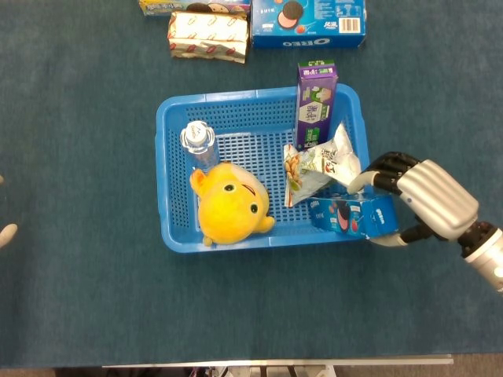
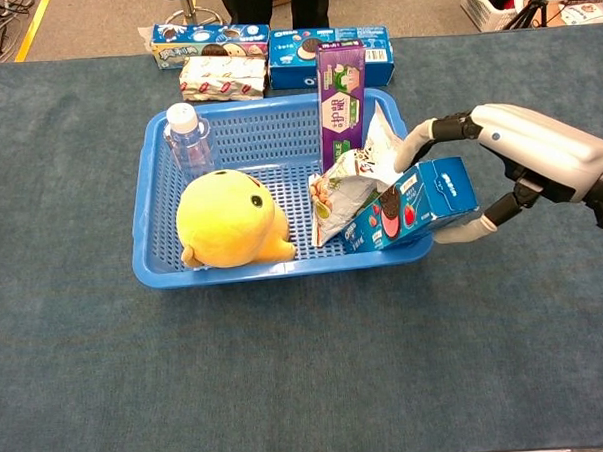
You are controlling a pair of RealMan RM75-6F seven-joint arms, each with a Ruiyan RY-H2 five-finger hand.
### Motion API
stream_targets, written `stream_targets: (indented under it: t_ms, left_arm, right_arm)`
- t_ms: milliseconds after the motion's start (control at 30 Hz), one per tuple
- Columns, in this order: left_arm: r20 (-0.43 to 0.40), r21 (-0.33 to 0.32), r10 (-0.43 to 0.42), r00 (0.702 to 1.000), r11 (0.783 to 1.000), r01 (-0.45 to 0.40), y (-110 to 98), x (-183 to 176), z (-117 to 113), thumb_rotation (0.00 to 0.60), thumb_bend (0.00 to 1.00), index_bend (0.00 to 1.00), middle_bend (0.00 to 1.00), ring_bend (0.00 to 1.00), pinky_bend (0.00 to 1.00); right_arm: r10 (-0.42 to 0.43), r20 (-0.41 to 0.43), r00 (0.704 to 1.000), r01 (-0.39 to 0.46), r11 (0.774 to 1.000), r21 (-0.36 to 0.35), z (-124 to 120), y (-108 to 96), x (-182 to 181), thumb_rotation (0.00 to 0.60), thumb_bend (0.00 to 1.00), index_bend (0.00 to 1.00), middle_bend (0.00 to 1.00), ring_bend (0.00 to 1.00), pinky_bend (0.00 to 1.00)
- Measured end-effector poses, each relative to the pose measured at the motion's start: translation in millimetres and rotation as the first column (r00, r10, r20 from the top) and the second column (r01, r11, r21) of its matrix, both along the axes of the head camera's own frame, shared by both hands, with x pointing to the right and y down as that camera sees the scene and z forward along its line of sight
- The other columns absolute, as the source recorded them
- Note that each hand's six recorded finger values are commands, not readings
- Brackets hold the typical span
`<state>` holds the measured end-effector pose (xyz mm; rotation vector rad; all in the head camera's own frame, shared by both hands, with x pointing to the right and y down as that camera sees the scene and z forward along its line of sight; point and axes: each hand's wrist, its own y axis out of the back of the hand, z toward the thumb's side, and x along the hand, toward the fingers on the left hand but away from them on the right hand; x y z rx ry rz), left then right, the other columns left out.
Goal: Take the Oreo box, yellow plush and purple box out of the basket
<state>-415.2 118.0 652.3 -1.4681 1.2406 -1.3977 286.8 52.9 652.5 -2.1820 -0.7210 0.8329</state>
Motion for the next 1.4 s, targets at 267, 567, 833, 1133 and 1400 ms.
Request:
stream_targets:
  t_ms: [267, 567, 833, 1133, 1400]
  left_arm:
    - [-0.002, -0.003, -0.001, 1.000, 1.000, 0.001, 1, -1, 1, 0.600, 0.01, 0.35, 0.33, 0.16, 0.15]
    - [-0.002, -0.001, 0.000, 1.000, 1.000, 0.000, 0, 0, 1, 0.600, 0.01, 0.35, 0.33, 0.16, 0.15]
    - [-0.002, 0.001, 0.008, 1.000, 1.000, -0.008, -2, 2, 0, 0.600, 0.01, 0.36, 0.33, 0.16, 0.15]
    - [-0.001, -0.001, 0.011, 1.000, 1.000, -0.011, -3, 4, 2, 0.600, 0.01, 0.36, 0.33, 0.16, 0.15]
    - [-0.003, -0.005, 0.022, 1.000, 1.000, -0.022, -6, 8, 3, 0.600, 0.01, 0.36, 0.33, 0.16, 0.15]
  right_arm:
    - [0.023, 0.021, 1.000, -0.023, 0.999, 0.032, -1, -1, 0, 0.600, 0.00, 0.62, 0.61, 0.47, 0.28]
    - [0.061, 0.074, 0.995, -0.064, 0.997, 0.045, -10, -9, -1, 0.600, 0.00, 0.66, 0.64, 0.49, 0.30]
    - [0.091, 0.188, 0.978, -0.116, 0.985, 0.127, -52, -33, -7, 0.600, 0.00, 0.66, 0.64, 0.49, 0.30]
    - [0.091, 0.178, 0.980, -0.132, 0.963, 0.233, -97, -45, 1, 0.600, 0.00, 0.66, 0.64, 0.49, 0.30]
    - [0.099, 0.045, 0.994, -0.109, 0.945, 0.309, -123, -47, 15, 0.600, 0.00, 0.66, 0.64, 0.49, 0.30]
